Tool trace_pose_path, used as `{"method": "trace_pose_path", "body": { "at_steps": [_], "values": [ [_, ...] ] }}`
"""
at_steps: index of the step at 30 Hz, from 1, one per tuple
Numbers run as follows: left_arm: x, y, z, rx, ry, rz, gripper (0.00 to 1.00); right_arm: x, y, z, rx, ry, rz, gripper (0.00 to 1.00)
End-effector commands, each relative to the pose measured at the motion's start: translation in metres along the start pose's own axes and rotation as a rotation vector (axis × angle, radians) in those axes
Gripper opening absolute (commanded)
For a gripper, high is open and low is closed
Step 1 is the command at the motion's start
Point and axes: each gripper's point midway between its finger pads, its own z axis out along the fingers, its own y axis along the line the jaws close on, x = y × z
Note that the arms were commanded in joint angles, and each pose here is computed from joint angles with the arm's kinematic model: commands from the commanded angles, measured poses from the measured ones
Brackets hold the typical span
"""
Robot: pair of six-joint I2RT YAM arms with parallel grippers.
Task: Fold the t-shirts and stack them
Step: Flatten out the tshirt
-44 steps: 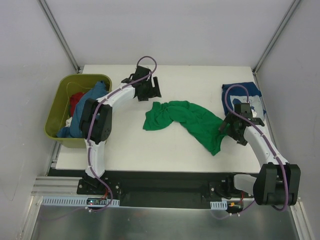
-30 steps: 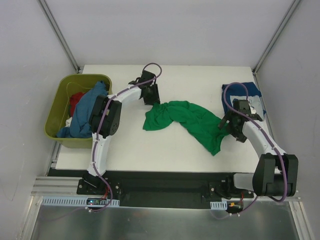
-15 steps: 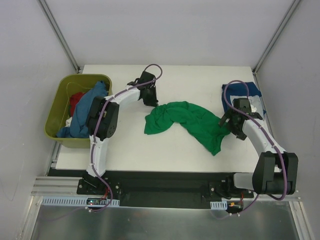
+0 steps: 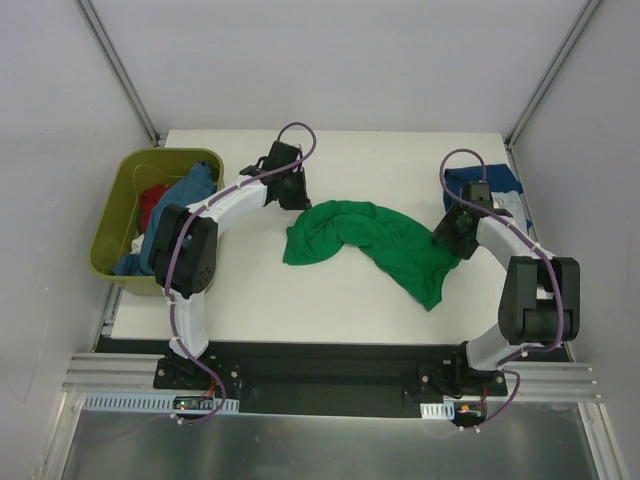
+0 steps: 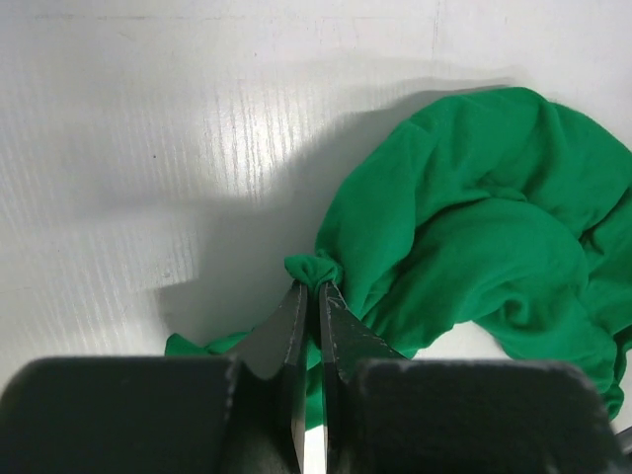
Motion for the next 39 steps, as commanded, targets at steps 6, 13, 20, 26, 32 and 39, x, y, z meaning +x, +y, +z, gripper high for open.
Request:
{"method": "trace_pose_path", "body": {
  "at_steps": [6,13,20,26,32,39],
  "values": [
    [-0.023,-0.015,-0.041,0.020,-0.117,0.061,0.00,-0.020,0.047,-0.021,-0.244,-0.035,-0.070,0.01],
    [-0.046,-0.032,-0.131,0.066,-0.309,0.103,0.00,-0.045,0.076,-0.120,-0.463,-0.265,-0.173,0.01],
    [-0.049,-0.054,-0.259,0.184,-0.567,0.158,0.00,-0.048,0.073,-0.249,-0.631,-0.521,-0.238,0.01],
    [-0.028,-0.080,-0.398,0.397,-0.824,0.233,0.00,-0.038,0.057,-0.365,-0.791,-0.738,-0.275,0.00],
    [0.010,-0.104,-0.508,0.643,-0.978,0.321,0.00,-0.018,0.043,-0.460,-0.953,-0.904,-0.324,0.01],
    [-0.001,-0.090,-0.524,0.567,-1.068,0.264,0.00,-0.036,0.025,-0.493,-0.877,-1.041,-0.287,0.01]
  ]
}}
